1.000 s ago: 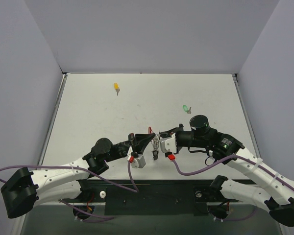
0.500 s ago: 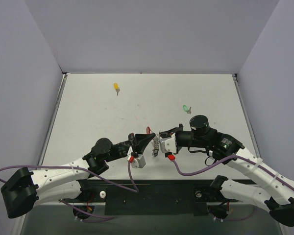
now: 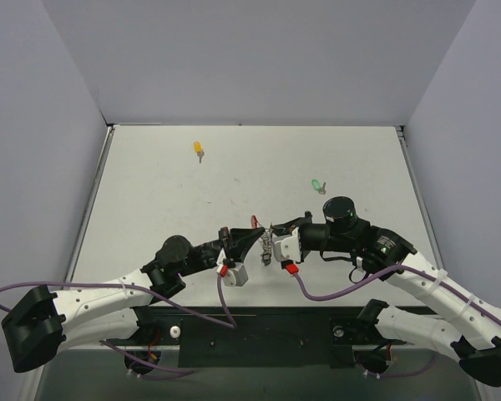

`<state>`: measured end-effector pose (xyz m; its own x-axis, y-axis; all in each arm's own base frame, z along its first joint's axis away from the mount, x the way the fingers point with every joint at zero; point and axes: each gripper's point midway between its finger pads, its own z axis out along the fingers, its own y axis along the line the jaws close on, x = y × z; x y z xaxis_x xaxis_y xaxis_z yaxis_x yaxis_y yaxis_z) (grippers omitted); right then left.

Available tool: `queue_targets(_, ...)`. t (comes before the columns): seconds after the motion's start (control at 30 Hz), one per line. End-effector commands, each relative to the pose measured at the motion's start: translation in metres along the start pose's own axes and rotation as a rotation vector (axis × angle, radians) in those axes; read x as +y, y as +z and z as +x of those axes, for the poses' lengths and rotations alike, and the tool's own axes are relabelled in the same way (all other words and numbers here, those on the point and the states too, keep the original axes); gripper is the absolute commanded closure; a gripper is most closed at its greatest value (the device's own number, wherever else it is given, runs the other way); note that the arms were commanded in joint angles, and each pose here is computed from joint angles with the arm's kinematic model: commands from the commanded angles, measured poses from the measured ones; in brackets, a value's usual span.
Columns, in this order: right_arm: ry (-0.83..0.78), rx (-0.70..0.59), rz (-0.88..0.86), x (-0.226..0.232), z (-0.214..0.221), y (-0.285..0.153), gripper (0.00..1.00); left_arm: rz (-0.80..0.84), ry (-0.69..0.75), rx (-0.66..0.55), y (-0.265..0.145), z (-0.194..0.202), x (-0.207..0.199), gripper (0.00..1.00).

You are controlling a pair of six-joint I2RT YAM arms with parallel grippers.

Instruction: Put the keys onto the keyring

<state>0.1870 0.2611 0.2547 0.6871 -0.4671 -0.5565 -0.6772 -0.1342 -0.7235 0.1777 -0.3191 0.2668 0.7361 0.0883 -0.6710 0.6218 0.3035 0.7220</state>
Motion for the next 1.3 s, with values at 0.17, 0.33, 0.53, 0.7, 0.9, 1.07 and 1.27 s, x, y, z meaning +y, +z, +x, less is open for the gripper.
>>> queue_targets(0.17,-0.022,-0.036,0.009,-0.0022,-0.0096,-0.0019,1.00,-0.071,0.012,-0.058,0.0024,-0.0174,0.0182,1.00)
queue_targets(0.33,-0.027,-0.027,0.016,-0.0035,-0.0087,-0.0024,1.00,-0.076,0.013,-0.059,0.0021,-0.0178,0.0197,1.00)
queue_targets(0.53,-0.033,-0.031,0.008,-0.0022,-0.0094,-0.0016,1.00,-0.075,0.013,-0.058,0.0022,-0.0174,0.0193,1.00)
queue_targets(0.7,-0.031,-0.006,0.032,-0.0072,-0.0056,-0.0033,1.00,-0.074,0.014,-0.057,0.0023,-0.0173,0.0190,1.00)
queue_targets(0.9,-0.022,0.015,0.048,-0.0104,-0.0024,-0.0063,1.00,-0.072,0.015,-0.057,0.0023,-0.0170,0.0187,1.00)
queue_targets(1.07,-0.027,0.004,0.047,-0.0104,-0.0047,-0.0066,1.00,-0.071,0.015,-0.058,0.0023,-0.0172,0.0185,1.00)
queue_targets(1.27,-0.027,-0.010,0.033,-0.0069,-0.0068,-0.0053,1.00,-0.068,0.014,-0.053,0.0026,-0.0156,0.0175,1.00)
